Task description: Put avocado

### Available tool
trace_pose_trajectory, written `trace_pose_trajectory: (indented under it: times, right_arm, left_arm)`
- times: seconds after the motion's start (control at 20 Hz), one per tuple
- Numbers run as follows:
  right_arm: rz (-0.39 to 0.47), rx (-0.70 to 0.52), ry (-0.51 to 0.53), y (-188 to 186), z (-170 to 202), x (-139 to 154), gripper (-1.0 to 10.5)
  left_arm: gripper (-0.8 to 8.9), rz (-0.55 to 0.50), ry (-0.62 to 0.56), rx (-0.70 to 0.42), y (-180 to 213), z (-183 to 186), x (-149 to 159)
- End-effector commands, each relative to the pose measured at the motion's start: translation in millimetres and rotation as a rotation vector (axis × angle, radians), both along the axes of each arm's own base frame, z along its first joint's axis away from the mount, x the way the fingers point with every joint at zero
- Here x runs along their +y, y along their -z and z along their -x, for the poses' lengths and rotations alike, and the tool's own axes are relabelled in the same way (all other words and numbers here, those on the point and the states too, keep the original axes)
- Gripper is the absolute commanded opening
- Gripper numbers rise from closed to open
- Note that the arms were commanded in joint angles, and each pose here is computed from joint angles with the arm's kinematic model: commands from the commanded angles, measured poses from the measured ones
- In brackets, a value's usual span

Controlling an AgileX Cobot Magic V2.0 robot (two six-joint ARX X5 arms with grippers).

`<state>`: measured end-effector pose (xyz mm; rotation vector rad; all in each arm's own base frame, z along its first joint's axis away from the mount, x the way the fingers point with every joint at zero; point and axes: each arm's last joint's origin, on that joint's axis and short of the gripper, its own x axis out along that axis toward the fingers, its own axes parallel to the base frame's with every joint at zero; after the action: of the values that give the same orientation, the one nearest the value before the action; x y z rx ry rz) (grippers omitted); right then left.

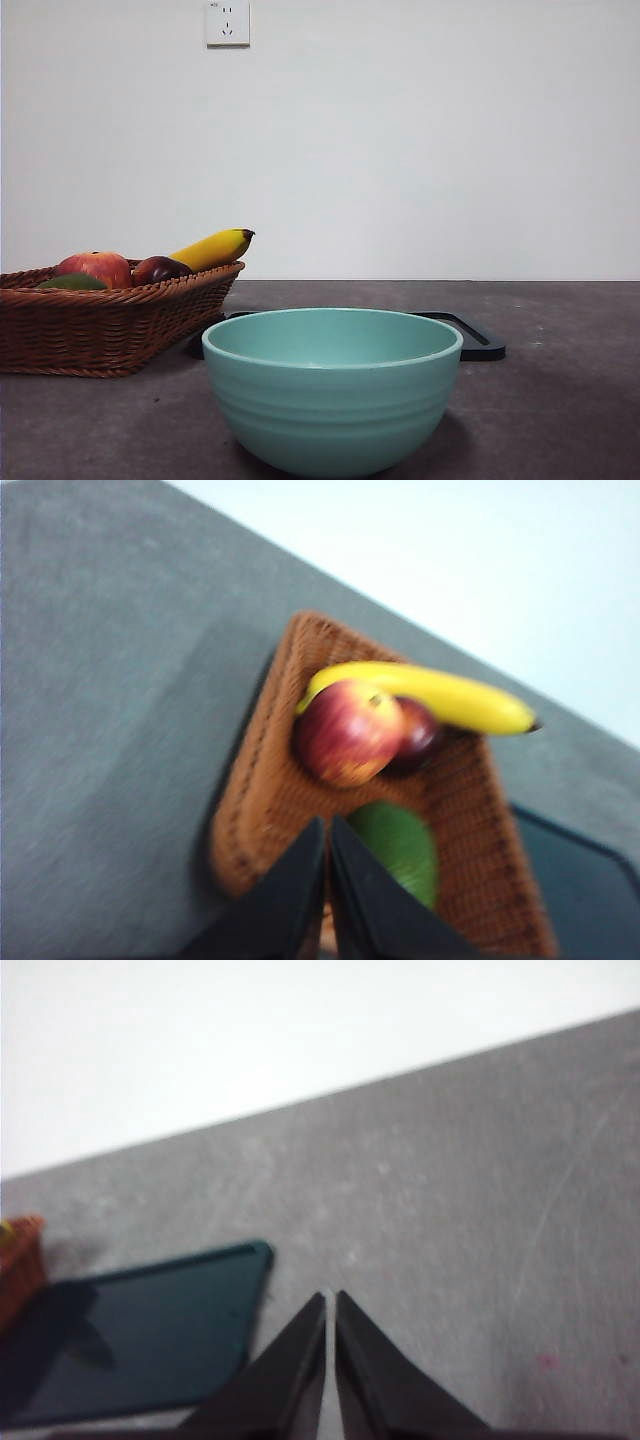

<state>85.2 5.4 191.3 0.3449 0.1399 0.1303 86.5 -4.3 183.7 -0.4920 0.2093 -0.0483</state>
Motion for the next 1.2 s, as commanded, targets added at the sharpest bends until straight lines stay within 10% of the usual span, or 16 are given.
trace_pose_trajectory:
  times: [0.05,0.5,1.2]
  right_arm:
    - [-0.020,-0.003,0.000,-19.5,4.8,-0.1,0.1]
    - [0.060,0.115,-0.141,-84.1,6.4,3.5,0.1]
    - [0.201,0.527,-0.665,-134.6,-4.7,25.9,0.1]
  left_arm:
    - [0.09,0.018,0.011,-0.028,-20.7,2.8,-0.2]
    - [0.09,-0.067,0.180,0.094,-77.2,-1.4,-4.4]
    - [0.09,-0.165,0.666,0.406,-115.3,-3.6,-18.0]
